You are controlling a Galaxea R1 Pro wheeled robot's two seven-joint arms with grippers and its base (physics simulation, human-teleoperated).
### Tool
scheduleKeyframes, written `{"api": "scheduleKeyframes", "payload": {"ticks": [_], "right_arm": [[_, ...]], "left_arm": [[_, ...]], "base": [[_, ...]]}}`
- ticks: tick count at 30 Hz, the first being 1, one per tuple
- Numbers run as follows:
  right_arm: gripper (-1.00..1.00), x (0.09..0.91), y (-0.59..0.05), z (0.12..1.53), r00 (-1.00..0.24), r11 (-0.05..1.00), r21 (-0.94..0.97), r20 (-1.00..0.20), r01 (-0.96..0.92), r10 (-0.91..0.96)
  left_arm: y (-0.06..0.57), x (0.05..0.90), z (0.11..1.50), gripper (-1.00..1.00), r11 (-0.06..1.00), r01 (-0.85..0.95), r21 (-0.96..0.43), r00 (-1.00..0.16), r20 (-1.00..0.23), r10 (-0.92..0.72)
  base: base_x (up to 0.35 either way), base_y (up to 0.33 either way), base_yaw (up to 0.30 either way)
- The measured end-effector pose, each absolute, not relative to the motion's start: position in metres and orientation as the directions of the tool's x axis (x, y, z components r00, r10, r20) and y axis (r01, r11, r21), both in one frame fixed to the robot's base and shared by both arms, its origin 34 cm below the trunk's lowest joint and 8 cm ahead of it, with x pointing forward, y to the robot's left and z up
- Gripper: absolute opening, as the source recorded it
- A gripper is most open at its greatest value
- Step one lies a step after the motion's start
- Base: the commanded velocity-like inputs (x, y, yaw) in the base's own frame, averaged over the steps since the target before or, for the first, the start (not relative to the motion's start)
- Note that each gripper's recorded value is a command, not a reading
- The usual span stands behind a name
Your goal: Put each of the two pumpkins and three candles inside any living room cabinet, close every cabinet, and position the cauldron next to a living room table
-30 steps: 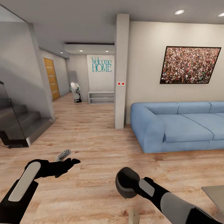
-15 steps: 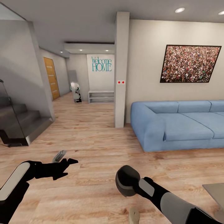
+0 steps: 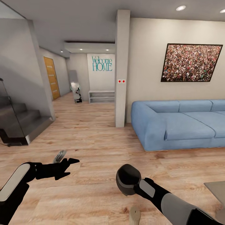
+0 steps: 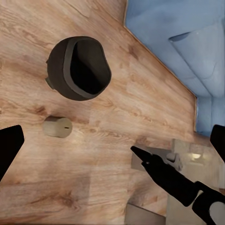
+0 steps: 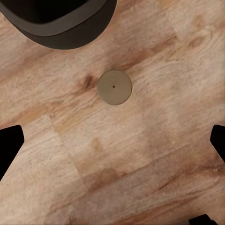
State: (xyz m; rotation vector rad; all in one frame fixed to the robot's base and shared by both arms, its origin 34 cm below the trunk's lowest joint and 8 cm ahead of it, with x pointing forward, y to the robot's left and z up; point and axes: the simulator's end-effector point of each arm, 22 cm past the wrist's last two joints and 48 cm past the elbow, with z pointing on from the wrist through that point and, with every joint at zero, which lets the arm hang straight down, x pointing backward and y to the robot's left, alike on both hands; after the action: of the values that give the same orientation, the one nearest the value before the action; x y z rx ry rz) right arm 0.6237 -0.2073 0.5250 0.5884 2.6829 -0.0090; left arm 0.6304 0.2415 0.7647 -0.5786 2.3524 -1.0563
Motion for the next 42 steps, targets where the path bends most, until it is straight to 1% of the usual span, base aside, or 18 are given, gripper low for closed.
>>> {"api": "scheduleKeyframes", "payload": {"ticks": [16,23,42], "right_arm": [[1.00,0.622,-0.209,0.494,-0.822,0.907,0.081,-0.395,0.414,0.410],[1.00,0.620,-0.210,0.480,-0.821,0.906,0.082,-0.397,0.414,0.411],[1.00,0.613,-0.208,0.439,-0.819,0.906,0.091,-0.398,0.413,0.413]], "left_arm": [[0.248,0.624,0.726,1.00,0.607,-0.194,-0.770,-0.787,-0.247,-0.565],[0.236,0.624,0.724,1.00,0.567,-0.145,-0.811,-0.791,-0.249,-0.558],[0.238,0.617,0.683,1.00,0.557,-0.149,-0.817,-0.788,-0.242,-0.566]], "base": [[0.000,0.000,0.000],[0.000,0.000,0.000],[0.000,0.000,0.000]]}}
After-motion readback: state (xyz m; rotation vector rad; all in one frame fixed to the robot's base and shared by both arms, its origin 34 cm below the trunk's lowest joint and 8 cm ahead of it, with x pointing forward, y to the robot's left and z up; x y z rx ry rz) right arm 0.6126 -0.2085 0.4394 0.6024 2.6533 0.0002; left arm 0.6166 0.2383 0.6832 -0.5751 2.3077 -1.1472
